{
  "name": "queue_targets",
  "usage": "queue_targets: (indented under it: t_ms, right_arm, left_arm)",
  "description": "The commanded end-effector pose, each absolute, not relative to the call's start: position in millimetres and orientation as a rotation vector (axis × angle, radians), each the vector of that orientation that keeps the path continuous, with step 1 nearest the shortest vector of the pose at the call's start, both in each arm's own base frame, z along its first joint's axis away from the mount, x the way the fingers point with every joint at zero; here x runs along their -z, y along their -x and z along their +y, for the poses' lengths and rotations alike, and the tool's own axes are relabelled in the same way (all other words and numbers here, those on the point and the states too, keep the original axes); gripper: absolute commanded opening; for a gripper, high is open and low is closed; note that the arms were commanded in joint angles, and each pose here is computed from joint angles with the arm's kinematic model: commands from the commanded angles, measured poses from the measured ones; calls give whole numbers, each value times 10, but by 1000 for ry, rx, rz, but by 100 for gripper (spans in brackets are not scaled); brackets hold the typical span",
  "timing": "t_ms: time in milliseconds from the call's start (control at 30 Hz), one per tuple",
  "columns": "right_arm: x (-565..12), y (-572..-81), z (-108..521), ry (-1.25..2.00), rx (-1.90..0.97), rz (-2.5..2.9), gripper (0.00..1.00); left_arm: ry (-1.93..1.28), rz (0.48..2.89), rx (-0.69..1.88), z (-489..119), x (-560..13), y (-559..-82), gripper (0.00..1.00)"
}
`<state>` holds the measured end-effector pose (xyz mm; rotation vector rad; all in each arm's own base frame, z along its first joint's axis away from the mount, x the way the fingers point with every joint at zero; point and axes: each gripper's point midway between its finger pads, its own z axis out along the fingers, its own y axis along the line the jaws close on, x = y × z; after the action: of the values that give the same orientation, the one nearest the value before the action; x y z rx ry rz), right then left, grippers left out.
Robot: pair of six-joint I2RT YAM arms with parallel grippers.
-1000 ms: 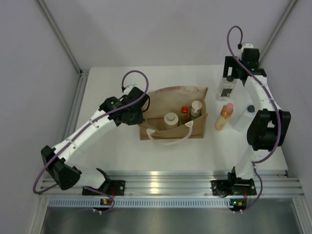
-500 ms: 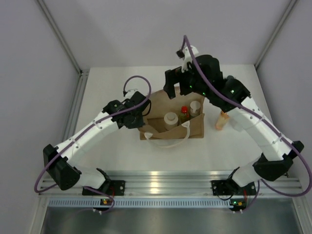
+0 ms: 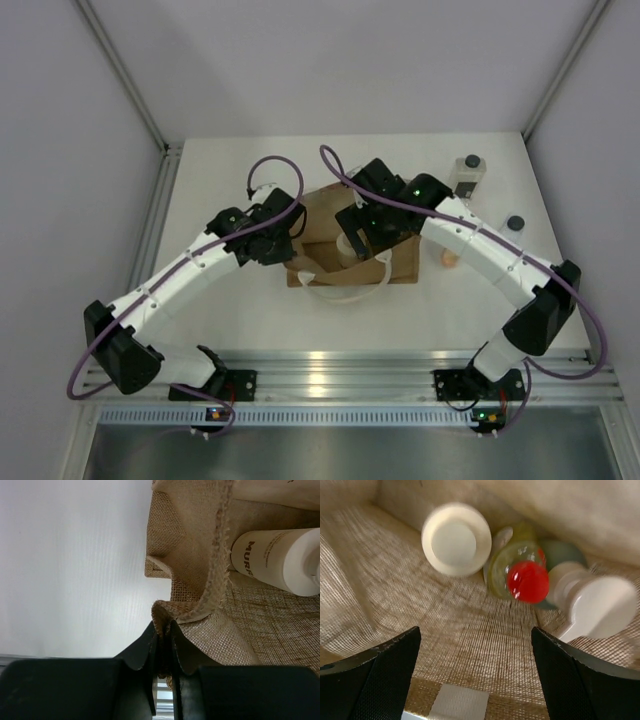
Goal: Take the personal care products out of the canvas bag
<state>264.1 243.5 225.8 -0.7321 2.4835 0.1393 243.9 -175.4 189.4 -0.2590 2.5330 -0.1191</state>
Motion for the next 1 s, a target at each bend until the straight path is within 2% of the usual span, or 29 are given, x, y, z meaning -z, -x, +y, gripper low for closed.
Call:
queue_targets:
  t_ms: [0,300,567,833,967]
  right_arm:
    - [-2369,-2542,2316,724,-174,2445,88]
    - [-2304,-2782,2295,750,-109,2383,84]
    - [-2300,-2710,2320,775,-182,2311,83]
    - [-2646,-2696,2673,859,-287,2144,80]
    - [-2517,-2756,2834,986,-279,2135,77]
  left_arm:
    - [267,2567,193,-1899,-1945,-2430,0]
    - [232,2570,268,-2062,-2064,-2488,2]
    - [246,2563,299,-2092,-2090,-2488,0]
    - [282,2598,274,-2050,-1896,-2416,0]
    - [298,2604,266,-2038,-1853,-2407,0]
